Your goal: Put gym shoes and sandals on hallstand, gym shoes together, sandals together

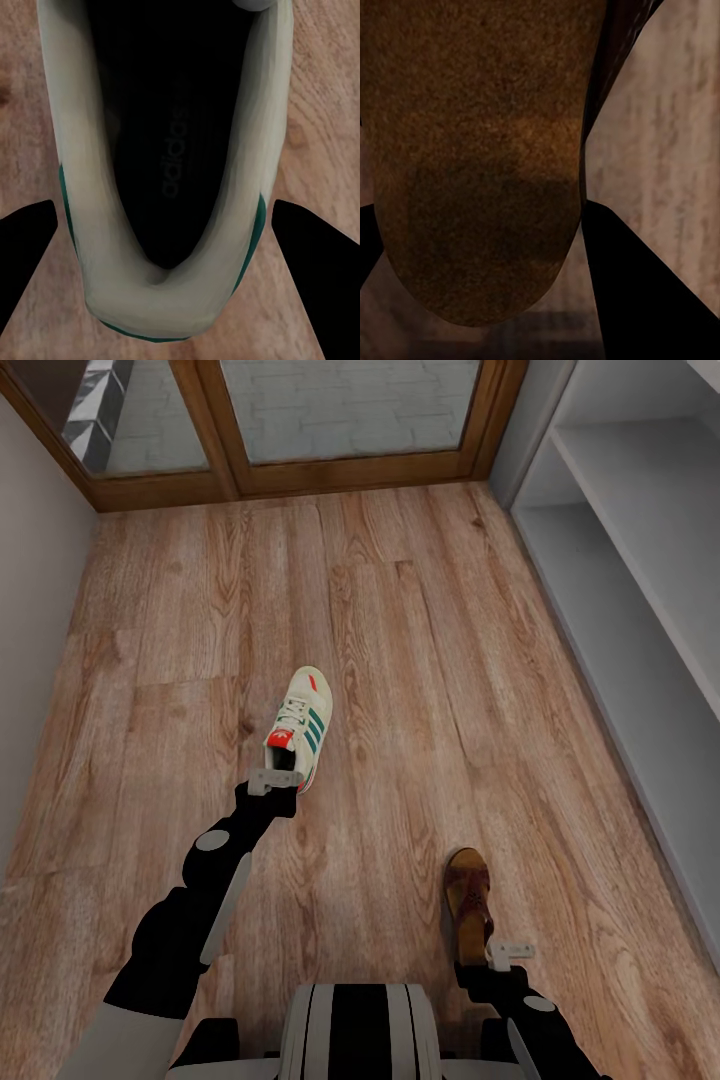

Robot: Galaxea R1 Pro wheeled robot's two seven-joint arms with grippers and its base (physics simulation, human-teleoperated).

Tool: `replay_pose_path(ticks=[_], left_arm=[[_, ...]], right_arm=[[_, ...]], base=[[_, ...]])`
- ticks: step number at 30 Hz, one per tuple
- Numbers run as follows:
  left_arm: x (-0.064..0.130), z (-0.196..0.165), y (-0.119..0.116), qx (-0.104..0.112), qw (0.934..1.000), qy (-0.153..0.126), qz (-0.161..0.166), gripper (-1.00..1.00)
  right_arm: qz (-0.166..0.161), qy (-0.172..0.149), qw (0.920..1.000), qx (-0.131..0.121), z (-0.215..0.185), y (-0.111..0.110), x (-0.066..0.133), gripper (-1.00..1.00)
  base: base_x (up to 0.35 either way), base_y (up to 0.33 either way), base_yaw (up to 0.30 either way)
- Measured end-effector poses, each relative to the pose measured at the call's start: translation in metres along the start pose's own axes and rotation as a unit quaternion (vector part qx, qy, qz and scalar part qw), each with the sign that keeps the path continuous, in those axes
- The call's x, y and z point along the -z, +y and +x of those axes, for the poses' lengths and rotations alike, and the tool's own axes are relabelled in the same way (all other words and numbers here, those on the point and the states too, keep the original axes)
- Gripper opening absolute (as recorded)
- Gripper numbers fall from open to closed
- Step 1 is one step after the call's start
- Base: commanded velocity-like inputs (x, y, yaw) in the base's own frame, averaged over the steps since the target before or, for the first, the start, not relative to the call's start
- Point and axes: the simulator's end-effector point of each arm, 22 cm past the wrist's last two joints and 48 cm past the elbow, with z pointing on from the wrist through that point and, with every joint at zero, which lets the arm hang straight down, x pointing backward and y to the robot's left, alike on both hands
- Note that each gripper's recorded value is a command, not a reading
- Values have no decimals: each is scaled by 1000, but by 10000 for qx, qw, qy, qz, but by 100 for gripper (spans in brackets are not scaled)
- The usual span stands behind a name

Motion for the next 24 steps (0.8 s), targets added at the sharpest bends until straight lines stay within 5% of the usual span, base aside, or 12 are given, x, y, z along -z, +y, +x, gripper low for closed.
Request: replay_pose_path(ticks=[24], left_arm=[[15, -30, 0, -32, 9997, -243, -22, -100]], right_arm=[[-17, -258, 9997, 0, -23, 1, 13, -100]], base=[[0, 0, 0]])
